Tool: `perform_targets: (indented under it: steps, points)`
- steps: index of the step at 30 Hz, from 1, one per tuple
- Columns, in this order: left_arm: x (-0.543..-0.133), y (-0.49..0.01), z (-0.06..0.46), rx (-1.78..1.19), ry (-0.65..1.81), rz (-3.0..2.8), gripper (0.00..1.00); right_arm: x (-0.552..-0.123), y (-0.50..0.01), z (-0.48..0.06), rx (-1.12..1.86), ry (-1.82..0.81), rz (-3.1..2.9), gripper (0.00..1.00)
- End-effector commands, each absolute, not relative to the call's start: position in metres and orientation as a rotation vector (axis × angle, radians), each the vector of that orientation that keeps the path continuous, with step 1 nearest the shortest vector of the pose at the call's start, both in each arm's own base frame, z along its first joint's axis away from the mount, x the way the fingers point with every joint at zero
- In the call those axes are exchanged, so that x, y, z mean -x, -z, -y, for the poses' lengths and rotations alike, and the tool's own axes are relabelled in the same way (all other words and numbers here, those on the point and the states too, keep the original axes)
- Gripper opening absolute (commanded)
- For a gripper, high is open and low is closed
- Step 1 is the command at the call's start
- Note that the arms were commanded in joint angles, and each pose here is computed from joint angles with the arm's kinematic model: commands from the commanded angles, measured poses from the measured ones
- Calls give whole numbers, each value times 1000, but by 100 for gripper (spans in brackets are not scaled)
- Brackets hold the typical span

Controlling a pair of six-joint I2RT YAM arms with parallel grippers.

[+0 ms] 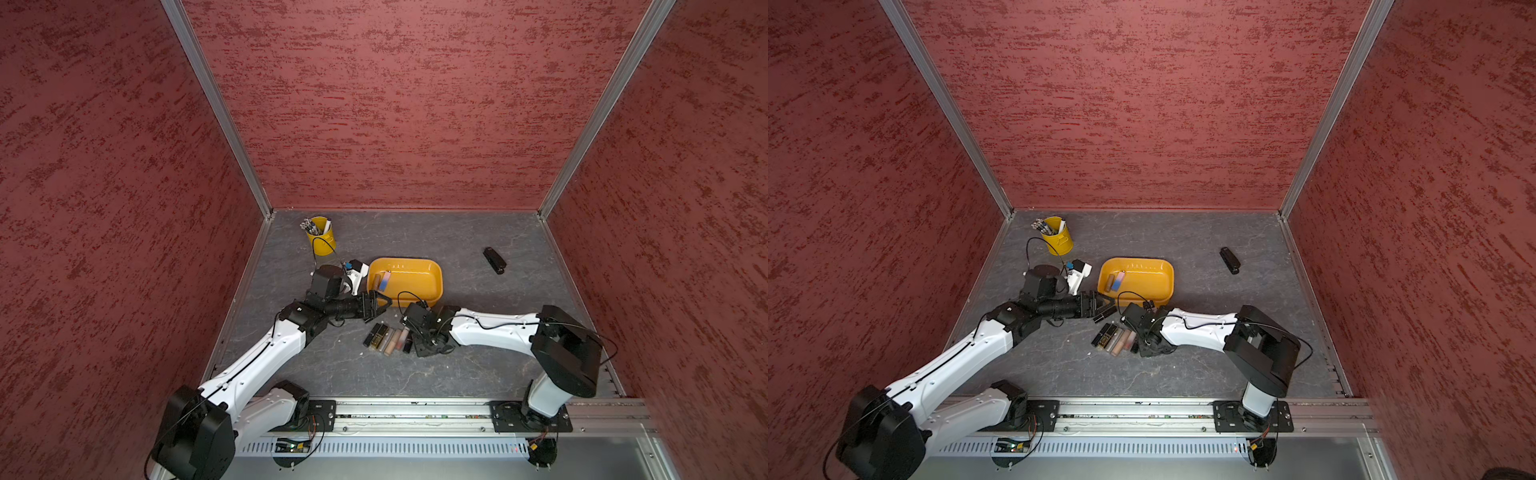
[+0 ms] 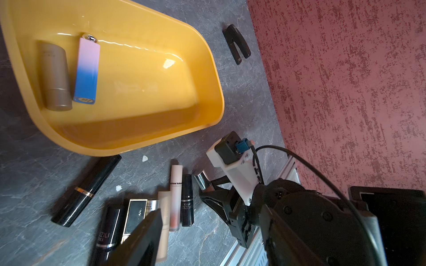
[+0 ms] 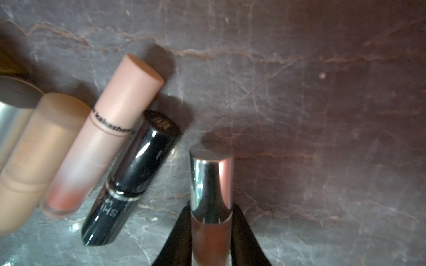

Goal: Put the lipstick into the storage box
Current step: Pick up the lipstick at the center of the board.

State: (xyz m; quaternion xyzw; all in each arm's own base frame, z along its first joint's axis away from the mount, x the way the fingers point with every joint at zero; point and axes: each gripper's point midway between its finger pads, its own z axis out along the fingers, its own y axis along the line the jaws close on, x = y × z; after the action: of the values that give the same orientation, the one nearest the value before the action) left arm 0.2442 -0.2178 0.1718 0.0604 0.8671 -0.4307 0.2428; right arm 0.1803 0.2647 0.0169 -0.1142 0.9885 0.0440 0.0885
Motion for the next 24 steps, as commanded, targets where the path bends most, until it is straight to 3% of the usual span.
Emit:
perform_targets:
  steps: [1,7,13,24]
  points:
    - [-247,-173,219,-162,1201,-2348,80,-178,-20,-262,352,-110,-2927,22]
    - [-248,-185,225,-161,1294,-2276,86,-183,-47,-264,377,-214,-2858,19]
    - [-248,-207,236,-207,1421,-2161,100,-194,-109,-276,419,-591,-2706,19]
    - [-265,-254,252,-214,1602,-1946,100,-217,-228,-292,483,-1340,-2286,19]
